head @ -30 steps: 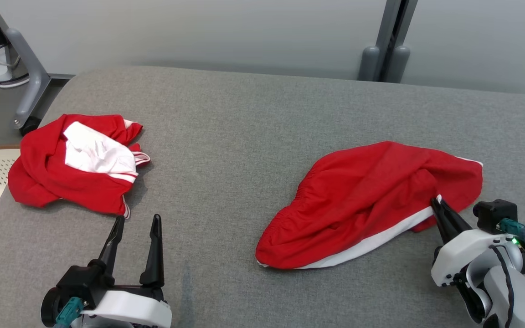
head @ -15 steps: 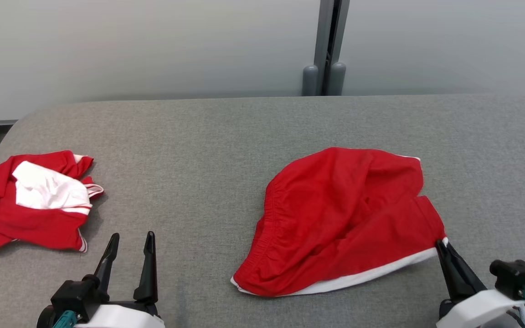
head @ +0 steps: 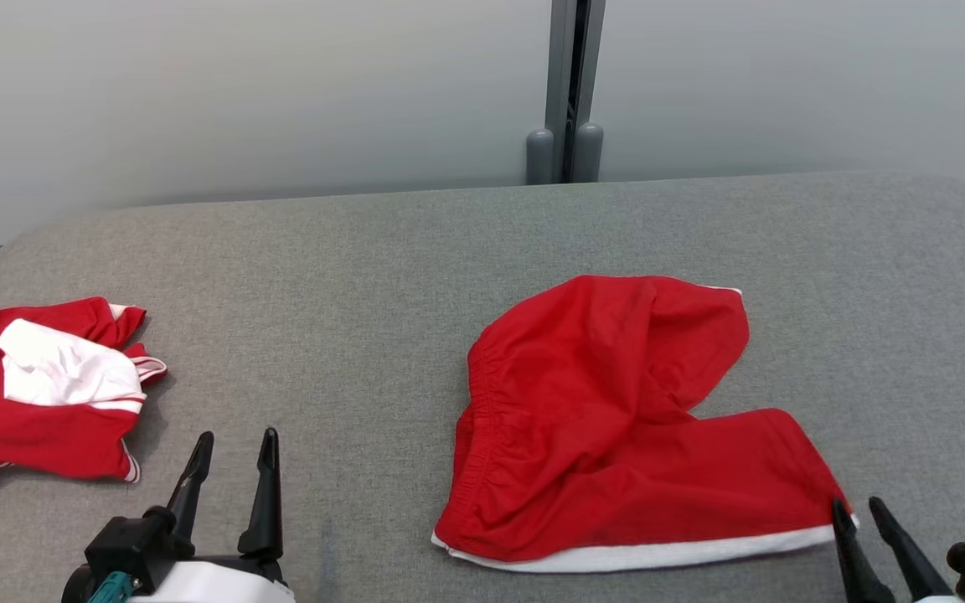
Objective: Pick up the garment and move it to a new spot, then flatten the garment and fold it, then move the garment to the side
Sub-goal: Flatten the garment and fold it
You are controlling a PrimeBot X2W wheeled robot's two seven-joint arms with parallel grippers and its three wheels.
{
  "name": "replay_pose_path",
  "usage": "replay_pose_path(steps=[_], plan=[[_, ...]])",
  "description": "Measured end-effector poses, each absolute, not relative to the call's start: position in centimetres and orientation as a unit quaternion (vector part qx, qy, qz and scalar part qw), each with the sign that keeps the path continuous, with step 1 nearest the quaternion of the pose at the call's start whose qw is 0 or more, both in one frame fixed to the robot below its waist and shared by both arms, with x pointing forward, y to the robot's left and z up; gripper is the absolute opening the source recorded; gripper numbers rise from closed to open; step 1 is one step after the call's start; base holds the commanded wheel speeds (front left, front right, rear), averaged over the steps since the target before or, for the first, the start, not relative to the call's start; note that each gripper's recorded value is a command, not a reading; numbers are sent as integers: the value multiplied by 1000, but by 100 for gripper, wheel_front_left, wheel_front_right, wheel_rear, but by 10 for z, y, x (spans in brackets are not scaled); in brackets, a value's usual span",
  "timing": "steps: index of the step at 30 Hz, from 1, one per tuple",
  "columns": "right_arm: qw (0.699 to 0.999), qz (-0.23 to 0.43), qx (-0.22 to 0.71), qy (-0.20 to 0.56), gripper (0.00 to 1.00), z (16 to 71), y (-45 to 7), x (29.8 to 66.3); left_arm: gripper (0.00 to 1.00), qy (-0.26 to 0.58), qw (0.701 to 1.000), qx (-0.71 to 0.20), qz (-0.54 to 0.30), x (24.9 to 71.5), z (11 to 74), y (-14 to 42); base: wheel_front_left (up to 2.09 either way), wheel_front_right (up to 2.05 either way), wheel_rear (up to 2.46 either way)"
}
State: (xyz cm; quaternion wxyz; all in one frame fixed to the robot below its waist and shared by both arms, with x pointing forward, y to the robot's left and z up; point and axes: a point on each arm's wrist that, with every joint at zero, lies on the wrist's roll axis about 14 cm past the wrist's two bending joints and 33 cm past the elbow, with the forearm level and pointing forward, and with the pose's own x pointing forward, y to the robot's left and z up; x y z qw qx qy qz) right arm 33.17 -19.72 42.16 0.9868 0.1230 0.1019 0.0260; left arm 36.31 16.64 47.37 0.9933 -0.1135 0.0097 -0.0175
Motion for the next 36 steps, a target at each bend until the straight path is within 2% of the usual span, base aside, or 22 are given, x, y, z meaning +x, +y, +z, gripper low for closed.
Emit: replay_pose_path(steps=[21,36], plan=[[994,41,95,-30,100,500,-186,342,100,-17,996,-85,12,352,488,194,0,0,0],[995,36,91,-21,100,494,-189,334,100,0,998,-59,24,336,477,201,0,0,0]])
